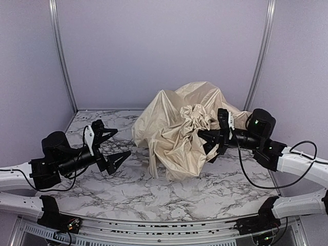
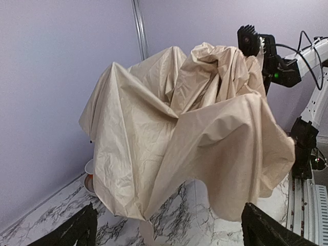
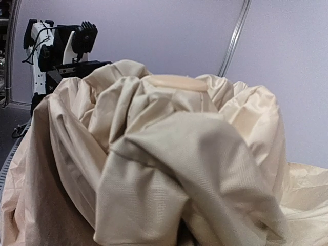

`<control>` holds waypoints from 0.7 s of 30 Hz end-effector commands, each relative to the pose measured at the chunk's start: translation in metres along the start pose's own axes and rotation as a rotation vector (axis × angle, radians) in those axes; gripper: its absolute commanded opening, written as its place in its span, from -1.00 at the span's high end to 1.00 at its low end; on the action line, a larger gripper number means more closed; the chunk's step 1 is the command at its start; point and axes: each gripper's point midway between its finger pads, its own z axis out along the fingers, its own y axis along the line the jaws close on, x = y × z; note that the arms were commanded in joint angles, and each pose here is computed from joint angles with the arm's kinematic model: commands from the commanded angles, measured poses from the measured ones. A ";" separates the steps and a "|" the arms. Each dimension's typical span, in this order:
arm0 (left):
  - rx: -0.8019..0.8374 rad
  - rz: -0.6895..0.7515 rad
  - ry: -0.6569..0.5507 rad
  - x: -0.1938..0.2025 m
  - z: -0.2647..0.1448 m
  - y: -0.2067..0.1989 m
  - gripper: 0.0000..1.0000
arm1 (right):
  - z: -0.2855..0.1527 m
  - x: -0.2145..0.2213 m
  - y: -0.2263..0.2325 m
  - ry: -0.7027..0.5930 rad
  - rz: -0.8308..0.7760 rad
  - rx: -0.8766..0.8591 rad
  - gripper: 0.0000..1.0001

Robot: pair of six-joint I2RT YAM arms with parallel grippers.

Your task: Put away the umbrella

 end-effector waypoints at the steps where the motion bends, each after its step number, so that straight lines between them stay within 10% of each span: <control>1: -0.016 -0.012 0.038 0.012 0.017 0.018 -0.98 | -0.001 -0.029 0.018 -0.049 -0.048 -0.136 0.95; 11: 0.260 -0.027 0.054 0.006 0.096 -0.014 -0.97 | 0.018 -0.038 0.047 -0.084 -0.044 -0.262 0.95; 21: 0.593 -0.070 -0.108 -0.027 0.116 -0.085 -0.02 | 0.066 -0.016 0.062 -0.060 0.027 -0.392 0.89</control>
